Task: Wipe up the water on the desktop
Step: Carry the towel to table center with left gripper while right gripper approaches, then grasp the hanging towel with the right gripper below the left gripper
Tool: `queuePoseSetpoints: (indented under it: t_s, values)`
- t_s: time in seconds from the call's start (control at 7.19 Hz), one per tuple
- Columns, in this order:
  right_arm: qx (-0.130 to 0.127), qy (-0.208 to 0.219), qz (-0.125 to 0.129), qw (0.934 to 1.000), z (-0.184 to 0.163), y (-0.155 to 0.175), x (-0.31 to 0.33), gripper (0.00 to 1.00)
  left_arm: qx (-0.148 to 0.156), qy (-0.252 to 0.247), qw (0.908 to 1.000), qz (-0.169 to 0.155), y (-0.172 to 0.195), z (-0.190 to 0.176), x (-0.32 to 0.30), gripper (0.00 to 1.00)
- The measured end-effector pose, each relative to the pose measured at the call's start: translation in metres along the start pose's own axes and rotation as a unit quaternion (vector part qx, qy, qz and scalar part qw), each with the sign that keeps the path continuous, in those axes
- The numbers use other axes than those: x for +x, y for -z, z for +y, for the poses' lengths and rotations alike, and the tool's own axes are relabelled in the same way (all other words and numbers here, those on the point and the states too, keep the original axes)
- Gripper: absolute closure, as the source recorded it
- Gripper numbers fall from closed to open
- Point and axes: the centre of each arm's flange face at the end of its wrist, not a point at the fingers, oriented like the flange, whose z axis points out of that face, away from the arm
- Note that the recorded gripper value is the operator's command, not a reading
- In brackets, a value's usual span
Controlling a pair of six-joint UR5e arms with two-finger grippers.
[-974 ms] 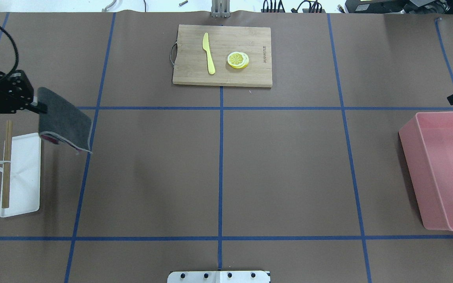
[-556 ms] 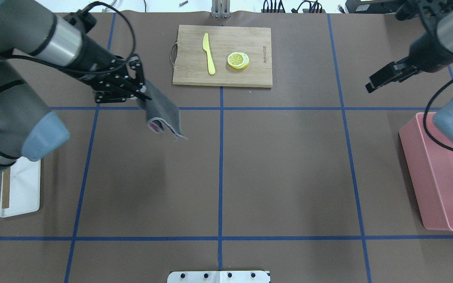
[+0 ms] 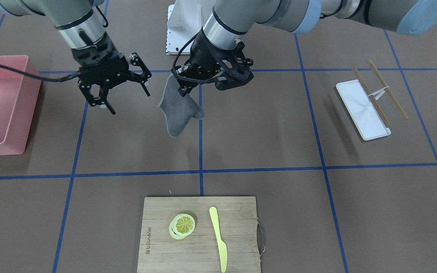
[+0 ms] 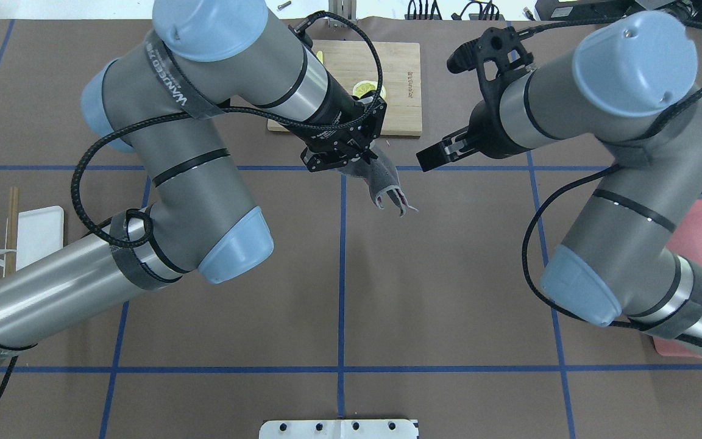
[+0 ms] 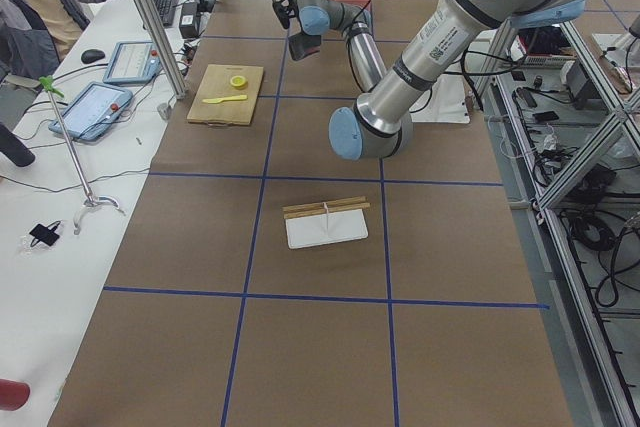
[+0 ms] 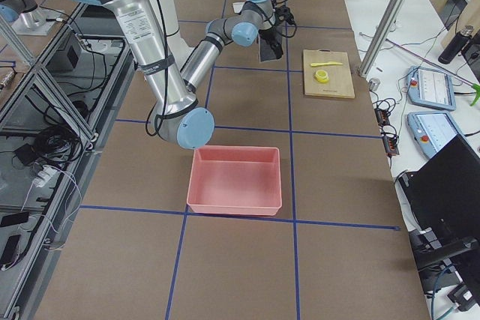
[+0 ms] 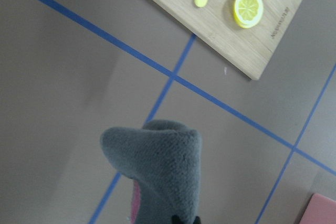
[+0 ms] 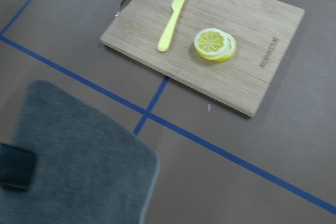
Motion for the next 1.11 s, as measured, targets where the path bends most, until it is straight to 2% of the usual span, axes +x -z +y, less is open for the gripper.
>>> queuePoseSetpoints:
  t_s: [0.28, 0.42, 1.11]
  values:
    - [0.062, 0.03, -0.015, 0.9975, 0.018, -0.01, -0.042, 0.0, -0.001, -0.001, 1.0, 0.005, 0.0, 0.008, 0.009, 1.0]
    - [0.074, 0.036, -0.019, 0.9965, 0.027, -0.014, -0.051, 0.0, -0.002, -0.002, 1.0, 0.006, 0.001, 0.009, 0.011, 1.0]
    - [0.078, 0.042, -0.027, 0.9956, 0.049, -0.005, -0.055, 0.0, -0.001, -0.009, 0.9999, 0.01, 0.004, 0.01, 0.013, 1.0]
